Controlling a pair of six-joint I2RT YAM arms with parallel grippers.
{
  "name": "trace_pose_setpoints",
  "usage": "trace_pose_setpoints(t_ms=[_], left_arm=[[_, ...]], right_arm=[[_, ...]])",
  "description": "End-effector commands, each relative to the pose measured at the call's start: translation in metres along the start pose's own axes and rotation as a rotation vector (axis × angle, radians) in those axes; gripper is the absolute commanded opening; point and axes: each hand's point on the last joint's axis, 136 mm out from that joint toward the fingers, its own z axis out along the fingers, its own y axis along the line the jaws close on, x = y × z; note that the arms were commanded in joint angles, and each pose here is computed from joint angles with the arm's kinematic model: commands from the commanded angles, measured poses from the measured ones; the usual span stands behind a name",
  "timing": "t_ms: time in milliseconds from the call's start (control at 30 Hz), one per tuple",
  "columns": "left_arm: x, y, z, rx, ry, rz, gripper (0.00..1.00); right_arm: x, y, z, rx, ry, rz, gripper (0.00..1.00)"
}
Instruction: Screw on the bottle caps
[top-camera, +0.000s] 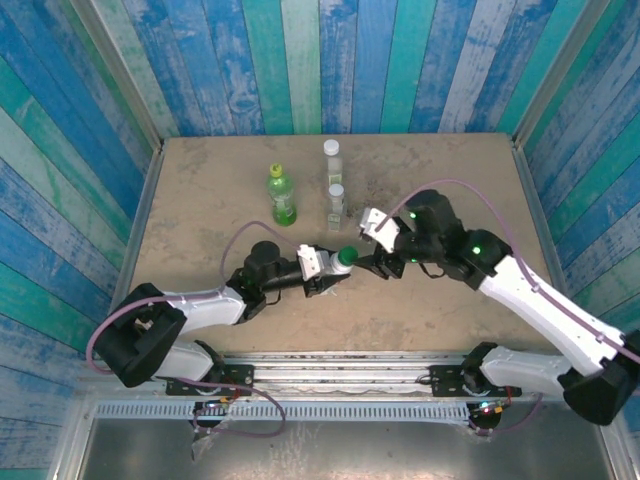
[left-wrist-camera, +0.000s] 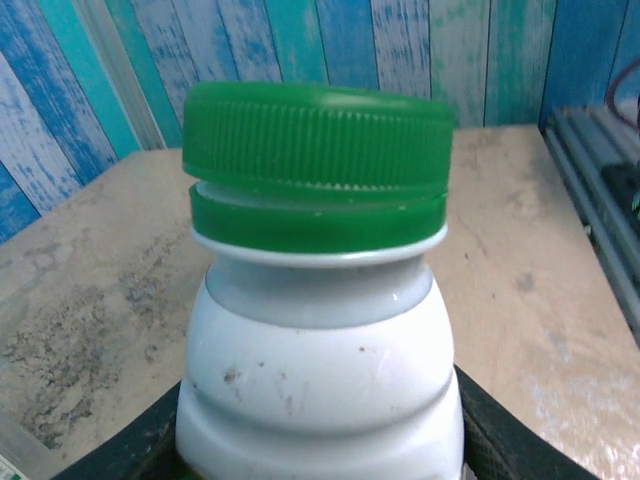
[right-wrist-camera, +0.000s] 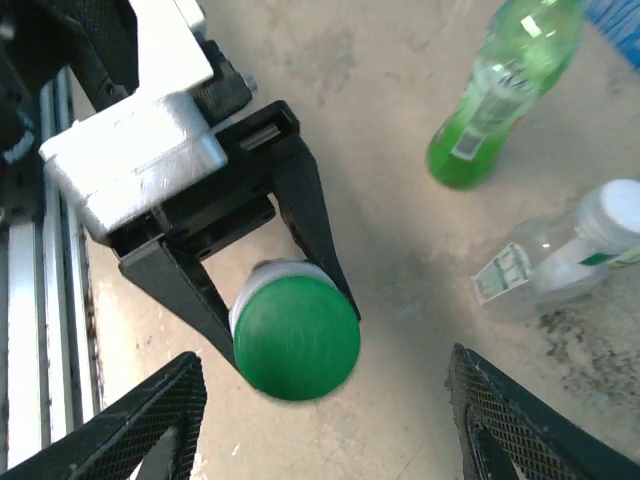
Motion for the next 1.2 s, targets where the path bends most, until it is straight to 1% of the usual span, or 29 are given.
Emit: trace_pose_setpoints(t_ms=[0, 67, 133, 200, 300, 500, 567, 633, 733, 833, 933, 1033, 1100, 1167], left_arm=[[-0.033, -0.002, -0.006, 0.040, -0.157, -0.067, 0.47], [-0.042, -0.005, -0.008, 0.066, -0.193, -0.086, 0.47], [-0.048, -0.008, -0.008, 0.087, -0.211, -0.102, 0.46], [-0.049, -0.009, -0.008, 0.100, -0.220, -0.108, 0.47], [-0.052, -0.010, -0.009, 0.108, -0.230, -0.115, 0.47], [-0.051, -0.010, -0.007, 0.112, -0.217, -0.116, 0.47], [-0.050, -0.010, -0.007, 0.111, -0.215, -0.115, 0.46], [-0.049, -0.010, -0.007, 0.110, -0.212, -0.113, 0.47], [-0.049, -0.009, -0.007, 0.105, -0.210, -0.113, 0.47], [-0.048, -0.008, -0.007, 0.095, -0.207, -0.115, 0.47], [-0.046, -0.005, -0.007, 0.078, -0.203, -0.115, 0.50], [-0.043, -0.003, -0.006, 0.063, -0.192, -0.122, 0.54], [-0.042, -0.001, -0.006, 0.054, -0.186, -0.128, 0.68], [-0.043, 0.004, -0.008, 0.014, -0.190, -0.140, 0.88]], right_arm=[[-0.030, -0.003, -0.012, 0.012, -0.233, 0.063, 0.70], [-0.032, 0.000, -0.017, 0.015, -0.305, 0.047, 0.74], [-0.031, 0.009, -0.018, -0.021, -0.363, 0.023, 0.74], [-0.031, 0.014, -0.014, -0.050, -0.408, 0.038, 0.74], [-0.030, 0.019, -0.005, -0.106, -0.422, 0.064, 0.73], [-0.038, 0.021, 0.006, -0.168, -0.456, 0.070, 0.71], [-0.038, 0.021, 0.009, -0.174, -0.450, 0.070, 0.70], [-0.038, 0.020, 0.012, -0.176, -0.445, 0.071, 0.66], [-0.035, 0.021, 0.015, -0.189, -0.429, 0.075, 0.53], [-0.031, 0.018, 0.018, -0.171, -0.408, 0.087, 0.47], [-0.030, 0.020, 0.018, -0.184, -0.402, 0.085, 0.40], [-0.030, 0.021, 0.018, -0.182, -0.397, 0.072, 0.38], [-0.030, 0.018, 0.018, -0.161, -0.399, 0.052, 0.38], [-0.027, 0.011, 0.019, -0.116, -0.392, 0.059, 0.37]])
